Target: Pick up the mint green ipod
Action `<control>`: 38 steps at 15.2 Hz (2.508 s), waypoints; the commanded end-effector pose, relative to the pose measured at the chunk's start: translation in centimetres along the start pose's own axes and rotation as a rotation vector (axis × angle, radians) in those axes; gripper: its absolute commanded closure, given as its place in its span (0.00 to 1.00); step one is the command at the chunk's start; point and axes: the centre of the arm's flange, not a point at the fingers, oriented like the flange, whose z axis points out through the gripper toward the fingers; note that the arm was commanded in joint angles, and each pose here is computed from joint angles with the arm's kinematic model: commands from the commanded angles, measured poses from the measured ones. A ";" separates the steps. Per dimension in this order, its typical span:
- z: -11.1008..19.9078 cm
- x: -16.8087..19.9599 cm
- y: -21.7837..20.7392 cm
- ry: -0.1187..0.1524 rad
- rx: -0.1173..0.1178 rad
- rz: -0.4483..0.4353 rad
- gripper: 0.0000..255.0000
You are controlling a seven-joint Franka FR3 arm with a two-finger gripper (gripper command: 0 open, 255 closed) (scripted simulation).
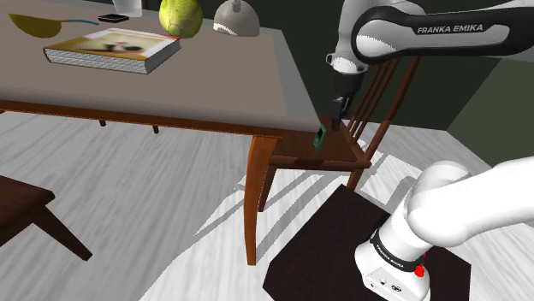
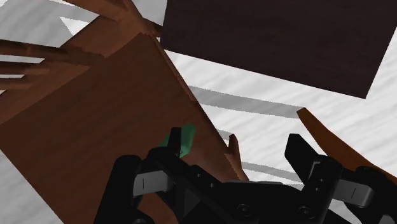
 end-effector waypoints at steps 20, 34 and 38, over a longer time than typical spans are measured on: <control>10.0 6.2 6.8 0.034 0.037 -0.268 1.00; 6.4 5.6 7.2 0.034 0.037 -0.268 1.00; 4.3 5.3 7.4 0.034 0.037 -0.268 1.00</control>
